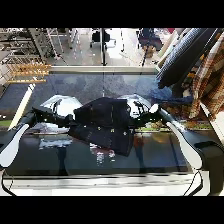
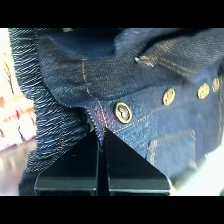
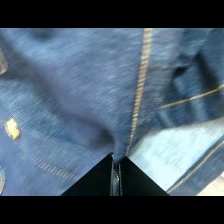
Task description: Fold the clothes and pants, and hang the long-sleeved shirts on hangers.
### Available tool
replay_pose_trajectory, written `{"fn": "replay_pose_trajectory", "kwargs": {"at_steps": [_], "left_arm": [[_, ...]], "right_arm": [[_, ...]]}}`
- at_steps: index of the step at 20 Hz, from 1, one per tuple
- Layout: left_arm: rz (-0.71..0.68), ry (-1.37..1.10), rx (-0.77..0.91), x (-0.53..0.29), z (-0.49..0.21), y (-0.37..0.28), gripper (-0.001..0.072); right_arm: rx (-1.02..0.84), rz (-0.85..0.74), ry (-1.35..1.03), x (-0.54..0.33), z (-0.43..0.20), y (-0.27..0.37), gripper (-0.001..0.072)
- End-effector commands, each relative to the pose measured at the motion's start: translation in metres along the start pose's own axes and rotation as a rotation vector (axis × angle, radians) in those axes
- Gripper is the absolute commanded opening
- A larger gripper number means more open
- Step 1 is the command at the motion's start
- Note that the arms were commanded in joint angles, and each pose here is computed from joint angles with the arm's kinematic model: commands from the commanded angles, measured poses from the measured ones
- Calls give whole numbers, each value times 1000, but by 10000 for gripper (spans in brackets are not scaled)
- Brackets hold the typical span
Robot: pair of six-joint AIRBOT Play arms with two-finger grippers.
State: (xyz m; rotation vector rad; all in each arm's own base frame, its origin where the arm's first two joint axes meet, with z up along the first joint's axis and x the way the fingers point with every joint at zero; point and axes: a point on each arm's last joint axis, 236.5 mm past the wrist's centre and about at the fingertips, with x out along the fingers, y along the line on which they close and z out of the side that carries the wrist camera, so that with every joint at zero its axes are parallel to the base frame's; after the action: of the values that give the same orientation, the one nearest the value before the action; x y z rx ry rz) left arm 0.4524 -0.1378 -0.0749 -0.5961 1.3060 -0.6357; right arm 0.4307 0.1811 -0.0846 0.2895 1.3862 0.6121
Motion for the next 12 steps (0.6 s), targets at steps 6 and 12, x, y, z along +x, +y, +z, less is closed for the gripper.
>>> {"fn": "replay_pose_trajectory", "kwargs": {"at_steps": [6, 12], "left_arm": [[-308, 121, 241, -90, -52, -130, 12], [-90, -373, 276, -132, 49, -143, 12]], "right_arm": [[-318, -54, -83, -153, -34, 95, 30], [-320, -238, -705, -232, 95, 92, 30]]}}
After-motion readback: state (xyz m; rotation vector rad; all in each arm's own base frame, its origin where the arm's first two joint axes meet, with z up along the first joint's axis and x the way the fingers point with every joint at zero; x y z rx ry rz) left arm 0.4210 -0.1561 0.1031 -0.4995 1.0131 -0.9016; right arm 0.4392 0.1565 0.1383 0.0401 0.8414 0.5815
